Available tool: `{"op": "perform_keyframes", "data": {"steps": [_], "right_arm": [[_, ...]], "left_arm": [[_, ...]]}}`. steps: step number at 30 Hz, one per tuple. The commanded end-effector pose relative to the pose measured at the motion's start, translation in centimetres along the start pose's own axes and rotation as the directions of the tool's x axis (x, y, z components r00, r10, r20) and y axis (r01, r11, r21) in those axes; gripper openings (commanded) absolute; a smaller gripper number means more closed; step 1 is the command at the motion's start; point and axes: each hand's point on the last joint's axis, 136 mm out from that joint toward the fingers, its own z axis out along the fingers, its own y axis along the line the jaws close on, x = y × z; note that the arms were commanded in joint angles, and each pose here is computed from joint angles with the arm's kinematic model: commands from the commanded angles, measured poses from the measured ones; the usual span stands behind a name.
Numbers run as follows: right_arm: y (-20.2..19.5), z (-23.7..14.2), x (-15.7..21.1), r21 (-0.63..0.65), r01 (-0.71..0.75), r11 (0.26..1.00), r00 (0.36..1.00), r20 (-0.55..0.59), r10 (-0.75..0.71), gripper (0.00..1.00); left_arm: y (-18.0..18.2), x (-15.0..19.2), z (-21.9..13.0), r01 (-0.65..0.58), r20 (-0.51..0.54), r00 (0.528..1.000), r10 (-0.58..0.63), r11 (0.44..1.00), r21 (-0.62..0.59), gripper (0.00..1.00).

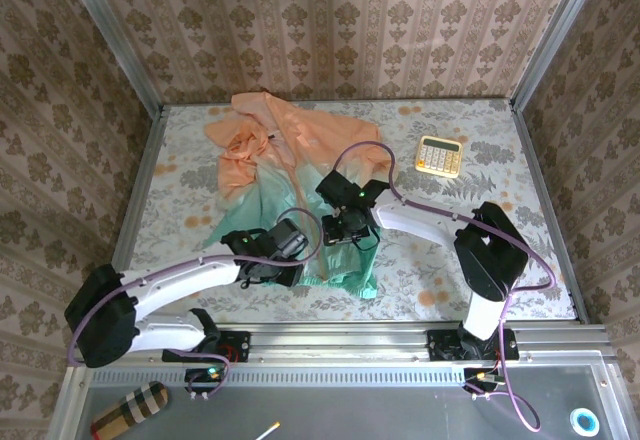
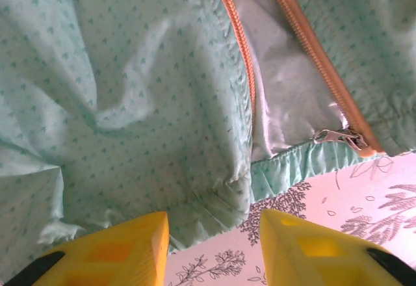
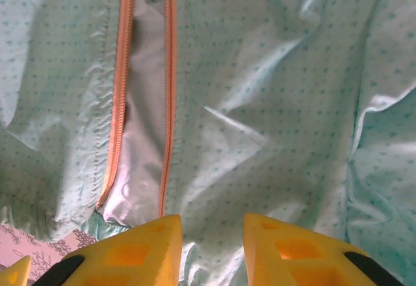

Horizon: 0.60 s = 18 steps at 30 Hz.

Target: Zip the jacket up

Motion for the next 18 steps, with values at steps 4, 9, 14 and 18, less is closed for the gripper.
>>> {"op": "perform_keyframes", "data": {"steps": [4, 9, 14, 18], "right_arm": [[0.3, -0.1, 0.2, -0.013, -0.021, 1.000, 1.000, 0.000, 0.021, 0.27], [-0.1, 0.5, 0.8, -0.002, -0.025, 1.000, 0.999, -0.021, 0.025, 0.26], [-0.4, 1.2, 1.4, -0.007, -0.046, 0.999, 0.998, -0.031, 0.046, 0.26], [-0.7, 1.8, 1.8, 0.001, -0.047, 0.999, 0.998, -0.046, 0.047, 0.26]], "left_arm": [[-0.5, -0.7, 1.0, -0.008, 0.042, 0.999, 0.008, 1.000, 0.000, 0.44], [-1.6, -0.3, 2.0, -0.026, 0.047, 0.999, 0.025, 0.999, 0.035, 0.45], [-0.8, 0.9, 3.6, -0.005, 0.016, 1.000, 0.005, 1.000, -0.004, 0.45], [-0.2, 0.8, 3.2, -0.003, 0.027, 1.000, 0.004, 1.000, -0.028, 0.18]]}}
